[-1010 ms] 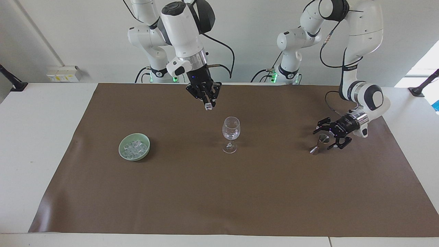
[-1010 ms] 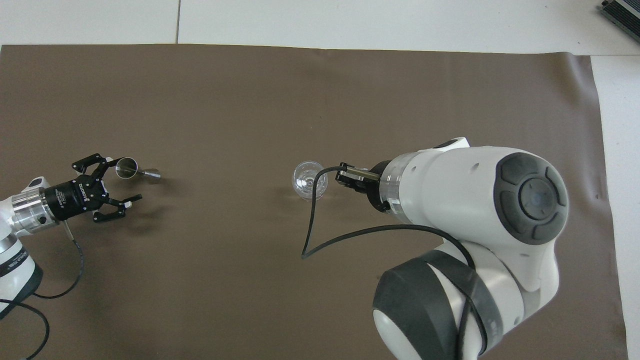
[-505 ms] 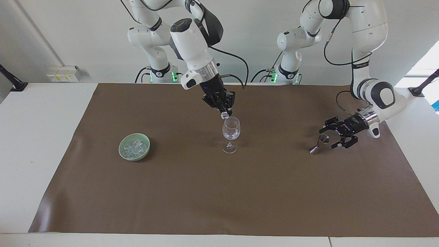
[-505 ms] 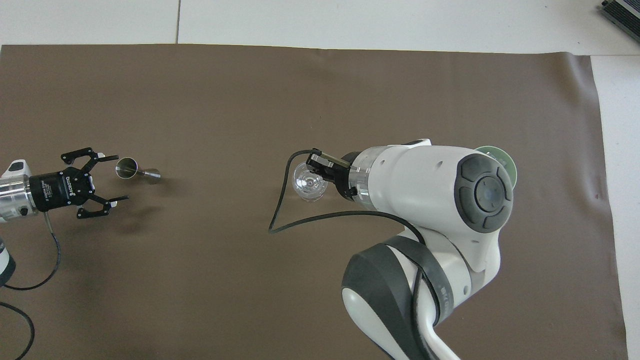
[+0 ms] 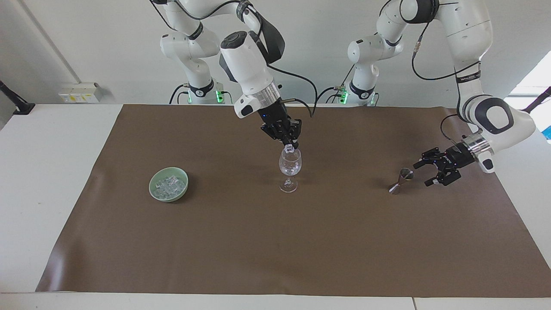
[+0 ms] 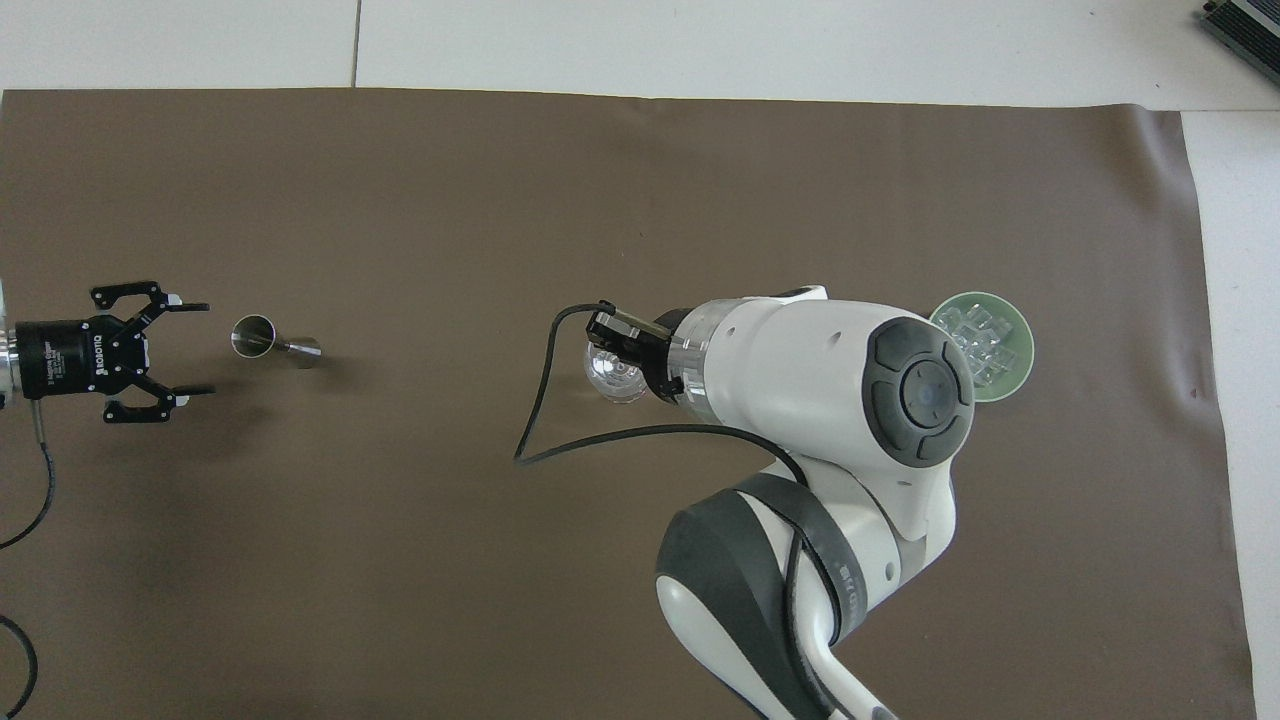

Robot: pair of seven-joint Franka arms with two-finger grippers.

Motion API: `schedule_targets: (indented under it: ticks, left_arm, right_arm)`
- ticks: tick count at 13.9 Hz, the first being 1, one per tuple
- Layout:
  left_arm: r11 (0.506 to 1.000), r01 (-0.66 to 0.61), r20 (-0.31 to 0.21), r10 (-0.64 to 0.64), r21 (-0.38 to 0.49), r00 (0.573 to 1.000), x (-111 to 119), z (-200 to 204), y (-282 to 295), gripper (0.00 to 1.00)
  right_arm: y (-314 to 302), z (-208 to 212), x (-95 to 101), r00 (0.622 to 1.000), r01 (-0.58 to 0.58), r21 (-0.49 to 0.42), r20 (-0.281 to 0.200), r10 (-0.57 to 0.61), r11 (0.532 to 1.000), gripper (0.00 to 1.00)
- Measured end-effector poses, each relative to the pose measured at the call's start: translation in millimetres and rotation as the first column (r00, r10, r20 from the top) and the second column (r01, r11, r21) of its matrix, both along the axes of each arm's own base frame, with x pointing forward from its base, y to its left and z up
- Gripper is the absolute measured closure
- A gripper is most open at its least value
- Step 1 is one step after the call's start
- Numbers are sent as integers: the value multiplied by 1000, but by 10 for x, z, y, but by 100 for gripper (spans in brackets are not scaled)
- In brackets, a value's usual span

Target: Pour wine and add ice with both arms

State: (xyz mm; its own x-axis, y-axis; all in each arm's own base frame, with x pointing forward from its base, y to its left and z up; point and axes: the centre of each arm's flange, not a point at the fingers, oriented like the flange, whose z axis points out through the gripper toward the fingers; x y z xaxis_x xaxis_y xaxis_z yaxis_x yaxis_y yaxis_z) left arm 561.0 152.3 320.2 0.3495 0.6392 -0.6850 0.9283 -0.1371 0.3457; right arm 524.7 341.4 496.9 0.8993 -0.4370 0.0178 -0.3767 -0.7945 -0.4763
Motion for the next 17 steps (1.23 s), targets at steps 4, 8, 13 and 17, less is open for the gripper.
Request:
schedule_targets:
  ticks: [4, 8, 13, 17]
  left_arm:
    - [981, 117, 72, -130, 157, 989, 168, 508, -1, 0]
    - [916, 231, 134, -288, 327, 948, 224, 1253, -337, 0]
    - [751, 358, 135, -506, 554, 852, 230, 2007, -927, 0]
    - [656, 390, 158, -615, 646, 773, 77, 2558, -1430, 0]
  right_arm:
    - [31, -84, -45, 1000, -8, -8, -14, 8, 1000, 73]
    - [29, -101, -49, 1000, -8, -10, -17, 8, 1000, 74]
    - [25, -92, -27, 1000, 0, 0, 0, 0, 1000, 74]
    - [25, -135, -11, 1000, 2, 1, -3, -2, 1000, 74]
